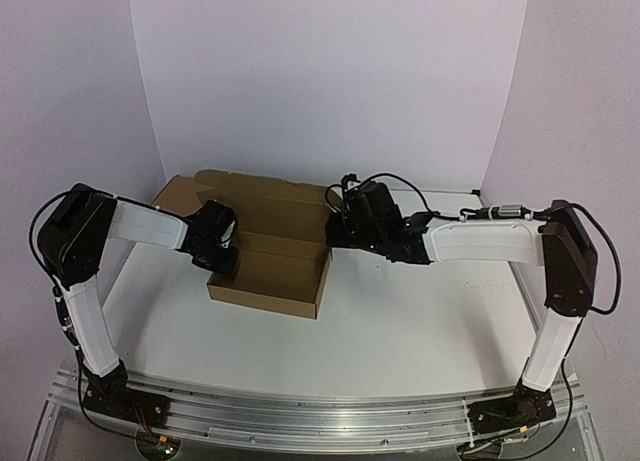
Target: Fold the paper box
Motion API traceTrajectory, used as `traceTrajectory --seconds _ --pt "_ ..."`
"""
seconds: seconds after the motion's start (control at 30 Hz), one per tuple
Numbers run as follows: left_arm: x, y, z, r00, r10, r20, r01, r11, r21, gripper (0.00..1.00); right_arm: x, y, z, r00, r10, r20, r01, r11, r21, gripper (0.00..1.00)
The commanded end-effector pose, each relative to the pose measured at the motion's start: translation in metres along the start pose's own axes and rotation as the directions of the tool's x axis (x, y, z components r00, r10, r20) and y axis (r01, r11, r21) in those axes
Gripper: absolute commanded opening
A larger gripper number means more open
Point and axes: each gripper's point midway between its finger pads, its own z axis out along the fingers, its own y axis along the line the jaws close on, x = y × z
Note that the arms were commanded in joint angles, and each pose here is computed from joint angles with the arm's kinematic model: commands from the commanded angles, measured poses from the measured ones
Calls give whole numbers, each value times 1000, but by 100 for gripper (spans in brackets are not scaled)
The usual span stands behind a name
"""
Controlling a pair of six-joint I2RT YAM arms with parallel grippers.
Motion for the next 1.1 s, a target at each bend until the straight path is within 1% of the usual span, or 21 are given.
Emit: traceTrajectory --seconds 0.0,0.03,0.07,0.1,0.13,0.2,0.23,0.33,0.37,0.43,0.47,0.53,0.67,0.73,0.8,0.87,0.97,1.07 --pt "34 -29 -16 975 206 -78 -193 970 146 0 13 22 -39 989 61 -133 -70 995 -66 25" --pt "39 -29 -16 972 217 -93 -201 968 151 0 13 18 -45 989 47 -140 -55 997 -53 36" --pt "45 -28 -16 967 223 -124 -204 967 151 0 13 14 -51 989 23 -145 -30 999 -46 49" --pt "50 -28 -15 964 225 -145 -202 967 157 0 13 12 -57 989 -5 -148 -1 999 -44 58" --pt "51 -30 -15 962 224 -154 -198 966 168 0 9 13 -66 989 -28 -142 20 998 -57 64" --pt "52 -34 -14 961 228 -154 -197 961 194 0 3 17 -80 987 -93 -131 79 991 -104 73" --pt "52 -39 -14 958 249 -144 -214 951 223 0 0 19 -87 984 -124 -126 108 987 -121 79" --pt "54 -43 -10 939 323 -118 -287 925 248 0 -16 19 -110 974 -207 -89 194 971 -139 91" --pt "55 -46 -9 927 360 -102 -325 909 260 0 -19 16 -116 969 -231 -83 220 967 -128 94" --pt "59 -54 -10 889 454 -61 -420 862 285 0 -29 13 -127 961 -271 -61 263 958 -117 96" --pt "60 -59 -11 870 492 -40 -461 838 290 0 -30 18 -130 953 -296 -58 286 948 -142 96" --pt "60 -66 -13 832 554 -4 -529 796 295 0 -28 35 -133 937 -345 -64 322 918 -234 96" --pt "54 -69 -12 788 615 33 -597 749 287 0 -14 77 -140 906 -412 -99 323 824 -466 98" --pt "51 -70 -13 766 641 58 -630 727 273 0 -20 88 -148 903 -424 -75 330 794 -510 98" --pt "51 -72 -14 728 680 87 -675 690 260 0 -35 90 -150 911 -411 -46 340 807 -484 98" --pt "53 -76 -16 680 724 116 -726 642 245 0 -42 89 -144 922 -383 -59 318 835 -449 95" --pt "58 -85 -16 595 789 153 -799 560 221 0 -34 84 -125 937 -313 -157 230 888 -398 90" --pt "63 -84 -12 516 842 159 -854 491 170 0 -18 81 -107 937 -260 -233 161 914 -371 91"
